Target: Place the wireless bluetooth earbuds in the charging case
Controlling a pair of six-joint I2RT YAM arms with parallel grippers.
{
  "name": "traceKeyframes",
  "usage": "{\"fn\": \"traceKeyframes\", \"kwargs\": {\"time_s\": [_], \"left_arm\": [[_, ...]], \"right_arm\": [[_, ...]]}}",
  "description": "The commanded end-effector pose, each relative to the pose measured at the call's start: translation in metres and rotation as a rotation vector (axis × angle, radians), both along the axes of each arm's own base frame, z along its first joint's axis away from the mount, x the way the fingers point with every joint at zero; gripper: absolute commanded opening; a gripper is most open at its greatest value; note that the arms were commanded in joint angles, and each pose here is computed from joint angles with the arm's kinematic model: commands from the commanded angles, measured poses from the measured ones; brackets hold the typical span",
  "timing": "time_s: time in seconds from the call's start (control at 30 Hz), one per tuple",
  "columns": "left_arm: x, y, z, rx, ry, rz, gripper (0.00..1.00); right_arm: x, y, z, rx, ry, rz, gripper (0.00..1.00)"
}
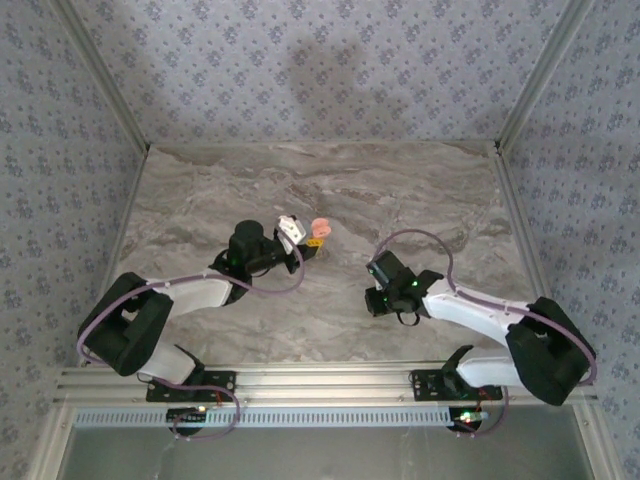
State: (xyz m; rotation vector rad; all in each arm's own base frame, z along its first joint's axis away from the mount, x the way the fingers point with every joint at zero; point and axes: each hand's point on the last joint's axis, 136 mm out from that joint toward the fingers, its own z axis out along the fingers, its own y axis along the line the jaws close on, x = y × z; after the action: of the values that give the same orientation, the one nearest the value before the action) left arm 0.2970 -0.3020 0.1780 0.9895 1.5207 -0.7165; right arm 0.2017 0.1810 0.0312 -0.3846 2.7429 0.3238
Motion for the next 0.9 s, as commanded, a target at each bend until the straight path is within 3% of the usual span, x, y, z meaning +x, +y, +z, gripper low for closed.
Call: {"fn": "traceKeyframes", "kwargs": {"time_s": [0.0,0.23,0.5,0.7,0.87], "left_arm": [[0.001,0.003,0.015,-0.032,-0.021,0.006,0.07],[0.002,0.002,0.016,-0.041,-0.008,0.004,0.07],[0.003,-0.003,0.014,-0.035,0.012,-0.017,0.07],[0.005,-0.003,0.014,-0.028,0.018,-0.016,0.06],[0.008,-0.001,0.012,-0.029,0.029,-0.008,0.07]], "right_arm": [[-0.002,0.003,0.0,-0.021,0.025,0.019,0.2],[-0.01,0.009,-0.001,-0.027,0.085,0.09,0.26],[-0.009,0.017,0.031,0.062,0.11,0.033,0.45],[-0.018,-0.015,0.059,0.045,0.201,-0.289,0.44],[-0.045,-0.033,0.052,-0.017,0.446,-0.595,0.43]]}}
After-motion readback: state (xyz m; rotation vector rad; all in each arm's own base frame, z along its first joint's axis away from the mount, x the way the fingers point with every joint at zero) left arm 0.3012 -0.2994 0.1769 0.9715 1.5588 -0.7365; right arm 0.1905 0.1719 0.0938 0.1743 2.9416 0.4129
